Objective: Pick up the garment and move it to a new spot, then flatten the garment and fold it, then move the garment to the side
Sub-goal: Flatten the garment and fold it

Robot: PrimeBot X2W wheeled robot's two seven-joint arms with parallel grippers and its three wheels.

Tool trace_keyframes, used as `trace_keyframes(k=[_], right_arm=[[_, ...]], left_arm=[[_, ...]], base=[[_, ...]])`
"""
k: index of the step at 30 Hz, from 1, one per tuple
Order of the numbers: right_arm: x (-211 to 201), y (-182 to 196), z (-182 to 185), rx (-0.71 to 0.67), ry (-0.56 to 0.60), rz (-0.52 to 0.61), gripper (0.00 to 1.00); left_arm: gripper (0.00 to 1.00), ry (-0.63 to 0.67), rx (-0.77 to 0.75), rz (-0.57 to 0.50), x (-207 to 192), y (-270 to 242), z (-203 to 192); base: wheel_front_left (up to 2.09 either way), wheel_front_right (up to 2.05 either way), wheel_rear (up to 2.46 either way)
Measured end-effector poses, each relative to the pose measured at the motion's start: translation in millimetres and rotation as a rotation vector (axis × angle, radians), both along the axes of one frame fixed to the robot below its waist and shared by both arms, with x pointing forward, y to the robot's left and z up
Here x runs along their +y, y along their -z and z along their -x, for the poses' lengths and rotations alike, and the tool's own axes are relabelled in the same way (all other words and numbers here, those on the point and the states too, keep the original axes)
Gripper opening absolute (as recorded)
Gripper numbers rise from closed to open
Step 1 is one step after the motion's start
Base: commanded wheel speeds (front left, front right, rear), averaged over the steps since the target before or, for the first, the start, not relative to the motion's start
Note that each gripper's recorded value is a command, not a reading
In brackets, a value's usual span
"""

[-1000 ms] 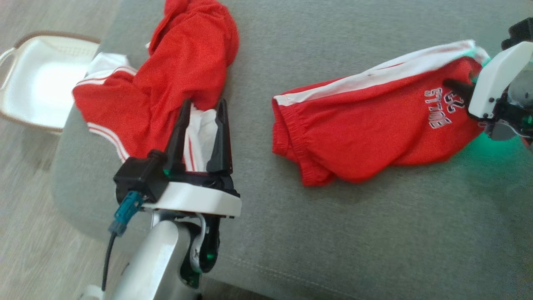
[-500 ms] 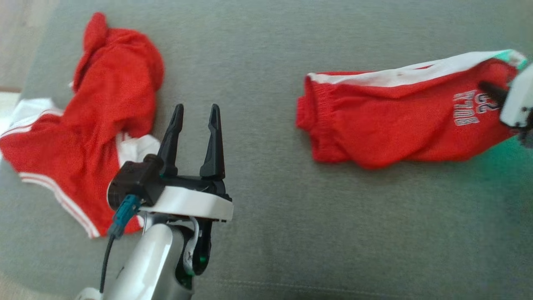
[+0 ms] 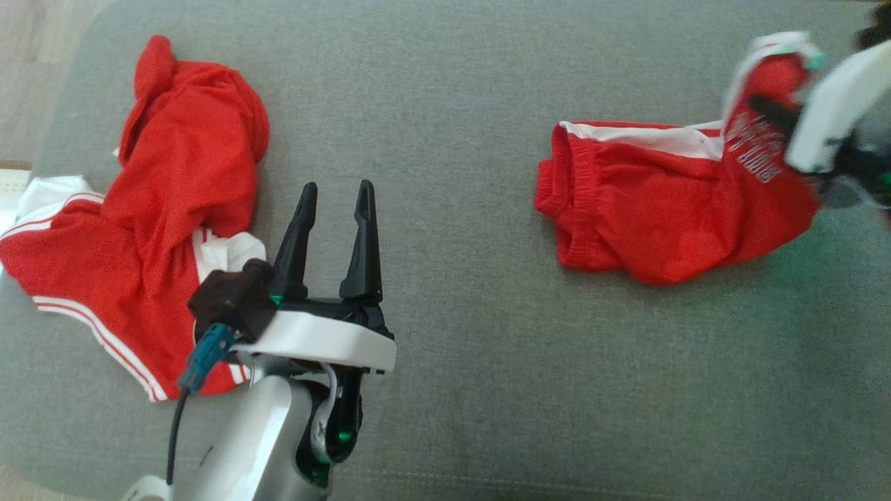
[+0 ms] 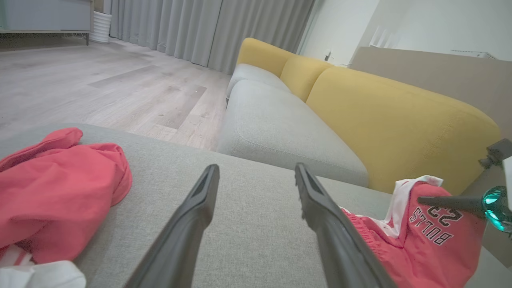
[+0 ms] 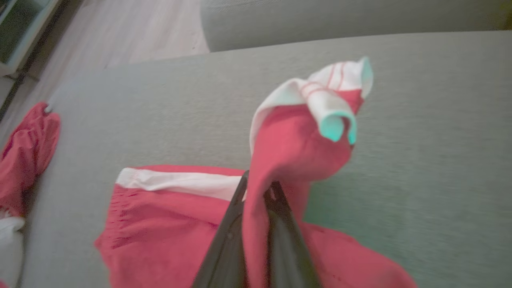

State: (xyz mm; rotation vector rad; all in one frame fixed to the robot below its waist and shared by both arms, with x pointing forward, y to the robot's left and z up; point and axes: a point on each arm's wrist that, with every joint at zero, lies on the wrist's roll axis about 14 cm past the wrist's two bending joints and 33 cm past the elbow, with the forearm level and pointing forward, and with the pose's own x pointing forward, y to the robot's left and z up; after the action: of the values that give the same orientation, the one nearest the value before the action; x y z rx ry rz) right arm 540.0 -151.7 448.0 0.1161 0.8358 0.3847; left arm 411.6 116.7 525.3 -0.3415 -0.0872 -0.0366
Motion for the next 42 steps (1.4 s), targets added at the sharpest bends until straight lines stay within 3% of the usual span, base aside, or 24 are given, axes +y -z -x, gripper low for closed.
trace_keyframes(k=[11,17,18,20,21,27,32,34,38,42], right_arm=[[103.7,9.7,32.5,0.123,-0.206,-0.071,0.00],[122.8,23.2,44.9,0.167,-0.248,-0.069,0.00],[122.1,24.8,45.6,0.170,-0.246,-0.068,0.09],[122.4,27.2,48.3,0.174,-0.244,-0.074,0.90],[123.6,27.7,50.5,0.175,-0.246,-0.079,1.00],[140.5,8.1,63.7,0.124,-0.259,-0.200,1.00],[132.3,-33.8,63.3,0.012,-0.217,-0.360,1.00],[116.3,-52.9,56.4,-0.062,-0.167,-0.411,1.00],[64.6,-76.6,34.7,-0.245,-0.028,-0.413,1.00],[27.5,-77.8,19.3,-0.353,0.121,-0.424,1.00]], left_arm=[[1.00,-0.058,0.020,0.053,17.8,0.5,18.7],[1.00,-0.081,0.018,0.039,25.4,0.0,21.8],[1.00,-0.082,0.017,0.036,25.8,-0.1,21.7],[1.00,-0.083,0.016,0.034,26.2,-0.4,21.3],[1.00,-0.081,0.014,0.030,25.7,-0.8,20.9],[1.00,-0.051,0.007,0.027,16.2,-2.2,18.1],[1.00,-0.032,-0.006,0.027,10.2,-6.2,15.5],[1.00,-0.016,-0.014,0.029,6.0,-8.4,15.4],[1.00,-0.003,-0.025,0.030,2.6,-11.9,16.1],[1.00,-0.014,-0.032,0.028,7.1,-14.2,19.3]], base=[[0.00,0.00,0.00],[0.00,0.00,0.00],[0.00,0.00,0.00],[0.00,0.00,0.00],[0.00,0.00,0.00],[0.00,0.00,0.00],[0.00,0.00,0.00],[0.00,0.00,0.00],[0.00,0.00,0.00],[0.00,0.00,0.00]])
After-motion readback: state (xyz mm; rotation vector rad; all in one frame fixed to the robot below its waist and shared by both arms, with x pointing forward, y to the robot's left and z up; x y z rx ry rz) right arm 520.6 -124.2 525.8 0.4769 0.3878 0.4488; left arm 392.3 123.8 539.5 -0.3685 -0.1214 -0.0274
